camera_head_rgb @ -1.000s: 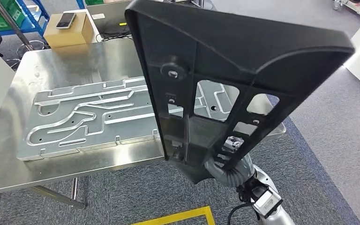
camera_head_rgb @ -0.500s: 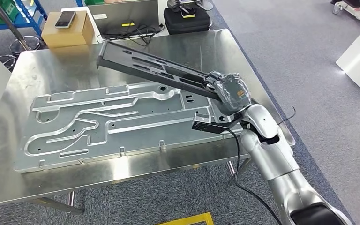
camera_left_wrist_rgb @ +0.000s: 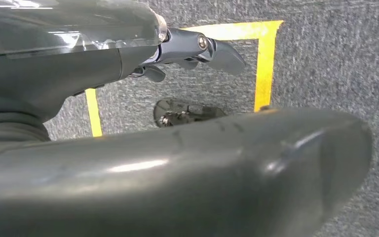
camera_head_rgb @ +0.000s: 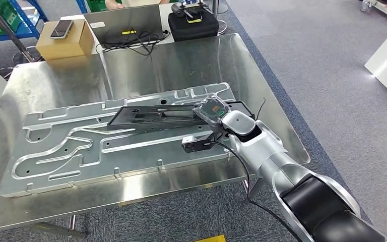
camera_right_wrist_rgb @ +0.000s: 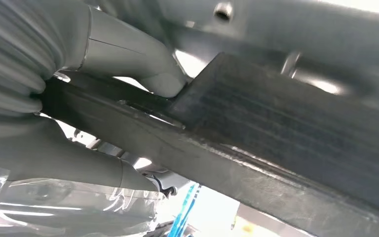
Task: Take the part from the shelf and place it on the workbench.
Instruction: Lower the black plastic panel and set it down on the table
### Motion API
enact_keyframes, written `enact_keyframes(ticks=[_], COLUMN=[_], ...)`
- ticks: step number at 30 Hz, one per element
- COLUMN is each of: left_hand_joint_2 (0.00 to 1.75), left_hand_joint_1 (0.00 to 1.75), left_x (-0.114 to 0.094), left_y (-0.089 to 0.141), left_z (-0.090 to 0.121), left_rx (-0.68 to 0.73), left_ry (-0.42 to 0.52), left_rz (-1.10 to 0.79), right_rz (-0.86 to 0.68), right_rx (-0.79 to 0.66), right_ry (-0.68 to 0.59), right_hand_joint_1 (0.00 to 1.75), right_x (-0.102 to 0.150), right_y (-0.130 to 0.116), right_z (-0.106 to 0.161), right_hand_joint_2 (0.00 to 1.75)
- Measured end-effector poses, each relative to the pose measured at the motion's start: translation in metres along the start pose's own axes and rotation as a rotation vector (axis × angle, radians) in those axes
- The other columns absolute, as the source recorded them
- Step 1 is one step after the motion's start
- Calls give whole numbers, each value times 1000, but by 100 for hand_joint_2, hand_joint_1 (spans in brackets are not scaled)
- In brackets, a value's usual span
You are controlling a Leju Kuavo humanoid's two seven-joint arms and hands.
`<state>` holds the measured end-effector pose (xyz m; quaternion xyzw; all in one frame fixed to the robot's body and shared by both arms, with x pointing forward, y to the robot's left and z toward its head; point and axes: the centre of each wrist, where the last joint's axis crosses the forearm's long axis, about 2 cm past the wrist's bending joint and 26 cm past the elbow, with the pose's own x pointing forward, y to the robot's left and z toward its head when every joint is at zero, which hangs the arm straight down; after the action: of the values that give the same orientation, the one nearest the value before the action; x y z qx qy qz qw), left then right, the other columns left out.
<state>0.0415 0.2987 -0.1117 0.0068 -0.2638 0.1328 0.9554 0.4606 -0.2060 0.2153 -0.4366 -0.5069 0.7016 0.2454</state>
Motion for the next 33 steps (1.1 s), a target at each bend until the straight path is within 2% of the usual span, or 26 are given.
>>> enact_keyframes(ticks=[2, 8, 12, 19, 24, 28, 33], left_hand_joint_2=[175, 175, 0, 0, 0, 0, 0], left_hand_joint_1=[0, 0, 0, 0, 0, 0, 0], left_x=[-1, 0, 1, 1, 1, -2, -4], left_y=[0, 1, 0, 1, 1, 1, 3], left_z=[1, 0, -1, 0, 0, 1, 2], left_rx=[-4, 6, 24, 44, 34, 30, 37], left_ry=[-2, -2, 1, 3, 4, 9, 18], left_rz=[2, -8, -25, -26, -38, -40, -26], right_rz=[2, 0, -18, -193, -493, -707, -910], right_rx=[25, 51, 0, -195, -383, -590, -844], right_ry=[-3, 5, 5, -84, -201, -236, -249], right_hand_joint_1=[0, 0, 0, 0, 0, 0, 0], right_x=[5, 7, 9, 21, 31, 29, 29], right_y=[5, 12, 11, 15, 6, -2, 6], right_z=[-1, -1, -2, 1, 7, 24, 64], right_hand_joint_2=[0, 0, 0, 0, 0, 0, 0])
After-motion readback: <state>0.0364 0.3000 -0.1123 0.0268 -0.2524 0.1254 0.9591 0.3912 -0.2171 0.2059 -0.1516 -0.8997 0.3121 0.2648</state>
